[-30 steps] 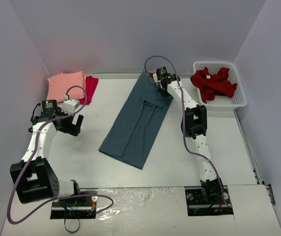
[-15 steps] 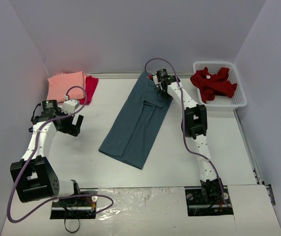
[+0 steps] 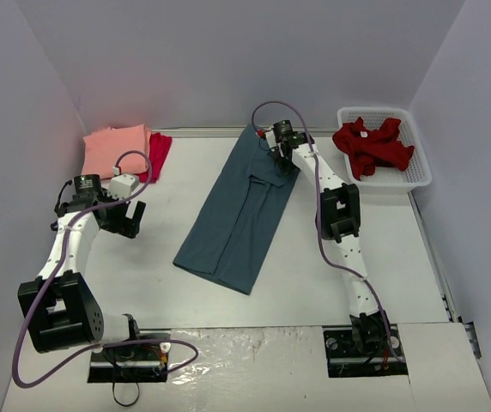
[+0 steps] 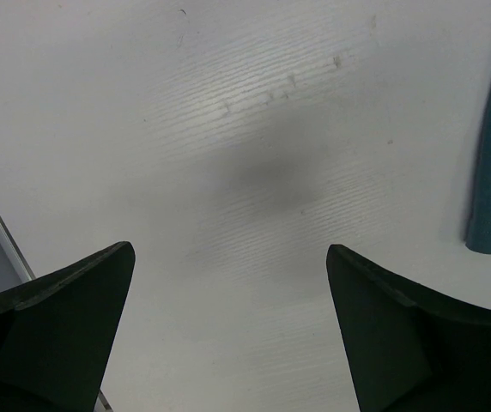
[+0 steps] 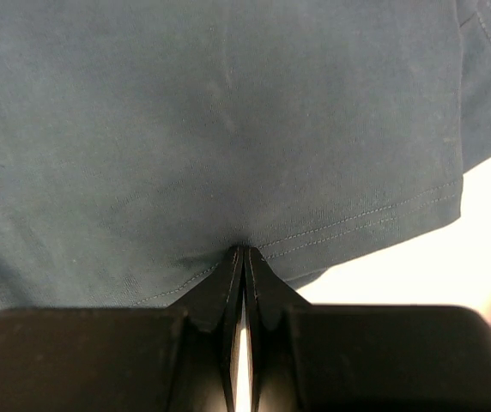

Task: Fold and stack the t-shirts
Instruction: Rotate the tshirt 90 degrees

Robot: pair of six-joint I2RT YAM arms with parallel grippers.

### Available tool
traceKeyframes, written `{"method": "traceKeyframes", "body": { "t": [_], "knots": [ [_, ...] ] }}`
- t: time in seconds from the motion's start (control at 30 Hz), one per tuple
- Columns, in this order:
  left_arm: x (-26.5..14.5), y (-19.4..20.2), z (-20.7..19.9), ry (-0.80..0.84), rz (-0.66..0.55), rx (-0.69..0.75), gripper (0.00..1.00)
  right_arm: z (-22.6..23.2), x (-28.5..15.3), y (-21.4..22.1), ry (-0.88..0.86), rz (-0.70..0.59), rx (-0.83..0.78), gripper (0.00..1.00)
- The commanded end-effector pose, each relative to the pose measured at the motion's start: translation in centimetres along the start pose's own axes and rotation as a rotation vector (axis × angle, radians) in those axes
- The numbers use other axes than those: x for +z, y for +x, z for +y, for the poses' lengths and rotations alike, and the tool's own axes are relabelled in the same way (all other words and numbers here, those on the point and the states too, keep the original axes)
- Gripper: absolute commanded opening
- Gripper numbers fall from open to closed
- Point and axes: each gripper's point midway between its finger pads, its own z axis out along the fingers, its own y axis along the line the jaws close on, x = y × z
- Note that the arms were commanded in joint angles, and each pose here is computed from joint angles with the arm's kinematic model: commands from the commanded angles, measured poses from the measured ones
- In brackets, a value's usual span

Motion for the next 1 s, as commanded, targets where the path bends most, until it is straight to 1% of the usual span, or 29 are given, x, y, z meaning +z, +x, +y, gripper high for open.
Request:
{"method": "traceKeyframes", "body": {
  "t": [0.0, 0.1, 0.27, 0.5, 0.77, 0.8, 0.87, 0.9, 0.97],
  "knots": [
    [-0.3, -0.6, 0.5, -0.018, -0.004, 0.011, 0.94, 1.5, 1.6, 0.1, -0.098, -0.013, -0.001, 0.00],
    [-0.2, -0.5, 0.6, -0.020, 0.007, 0.009, 0.94, 2.2, 2.1, -0.6, -0.136, -0.044, -0.003, 0.00],
    [0.2, 0.0, 0.9, -0.029, 0.035, 0.001, 0.94, 4.9, 2.9, -0.7, -0.259, -0.066, -0.021, 0.00],
    [0.7, 0.4, 1.1, -0.030, 0.056, -0.004, 0.94, 7.1, 3.2, -1.1, -0.325, -0.091, -0.085, 0.00],
    [1.4, 0.8, 1.1, -0.016, 0.081, -0.009, 0.94, 6.9, 3.2, -2.9, -0.281, -0.142, -0.134, 0.00],
    [1.5, 0.9, 1.1, -0.015, 0.082, -0.009, 0.94, 6.3, 3.3, -3.1, -0.241, -0.137, -0.128, 0.00],
    [1.5, 0.8, 1.1, -0.013, 0.080, -0.009, 0.94, 5.4, 3.1, -4.3, -0.174, -0.167, -0.111, 0.01],
    [1.4, 0.8, 1.1, -0.014, 0.078, -0.009, 0.94, 4.6, 2.4, -5.4, -0.140, -0.202, -0.089, 0.01],
    [1.3, 0.6, 1.0, -0.016, 0.072, -0.007, 0.94, 3.3, 1.5, -6.2, -0.073, -0.219, -0.066, 0.00]
  ]
}}
